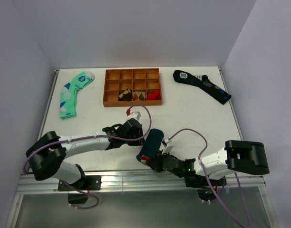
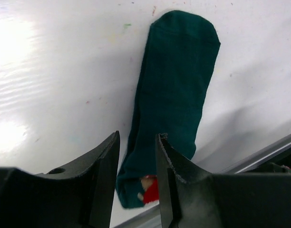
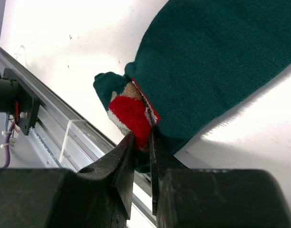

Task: Roll the socks
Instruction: Roll the sock at the center of the board.

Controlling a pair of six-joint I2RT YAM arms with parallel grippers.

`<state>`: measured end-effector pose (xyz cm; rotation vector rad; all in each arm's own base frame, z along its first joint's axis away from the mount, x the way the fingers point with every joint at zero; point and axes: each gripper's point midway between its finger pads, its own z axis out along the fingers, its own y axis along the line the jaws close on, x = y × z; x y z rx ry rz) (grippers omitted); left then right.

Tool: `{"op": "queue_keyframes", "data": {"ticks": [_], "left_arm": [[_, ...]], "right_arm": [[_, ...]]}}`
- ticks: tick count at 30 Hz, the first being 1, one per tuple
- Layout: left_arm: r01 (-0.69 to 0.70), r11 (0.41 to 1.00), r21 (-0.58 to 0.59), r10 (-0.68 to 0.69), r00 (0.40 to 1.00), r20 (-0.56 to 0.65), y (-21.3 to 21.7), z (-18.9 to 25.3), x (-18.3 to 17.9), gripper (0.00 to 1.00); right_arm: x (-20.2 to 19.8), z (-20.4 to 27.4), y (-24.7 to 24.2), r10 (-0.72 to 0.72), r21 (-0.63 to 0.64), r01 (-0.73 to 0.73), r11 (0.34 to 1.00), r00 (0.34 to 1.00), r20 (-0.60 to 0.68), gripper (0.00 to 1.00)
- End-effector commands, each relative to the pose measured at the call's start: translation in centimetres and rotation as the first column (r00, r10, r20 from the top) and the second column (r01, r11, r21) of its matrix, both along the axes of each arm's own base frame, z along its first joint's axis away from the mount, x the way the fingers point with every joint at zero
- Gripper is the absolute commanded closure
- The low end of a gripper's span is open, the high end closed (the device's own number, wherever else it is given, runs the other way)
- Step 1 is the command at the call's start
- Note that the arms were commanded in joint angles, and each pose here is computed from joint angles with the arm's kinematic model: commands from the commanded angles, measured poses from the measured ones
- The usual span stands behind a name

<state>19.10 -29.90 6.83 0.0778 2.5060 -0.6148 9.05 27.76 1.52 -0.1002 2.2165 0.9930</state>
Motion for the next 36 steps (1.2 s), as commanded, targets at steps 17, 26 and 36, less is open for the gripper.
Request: {"op": "queue_keyframes", "data": {"ticks": [17,26,36], "left_arm": [[0.202,0.972,0.124,-0.208,0.977,0.038,-5.1,-3.2,5.0,0.57],[0.208,0.954,0.217,-0.210,0.978,-0.013,-4.3,-5.6,5.1,0.59],[0.235,0.944,0.230,-0.222,0.972,-0.080,-4.1,-7.9,4.1,0.93]], "right_arm": [[-1.3,-3.7,-3.8,0.028,-0.170,-0.037,0.985,0.998,-0.056,0.83],[-1.2,-3.3,-4.1,0.025,-0.162,-0.032,0.986,0.999,-0.045,0.83],[-1.1,-3.1,-4.2,0.021,-0.174,-0.027,0.984,0.999,-0.039,0.82]]}}
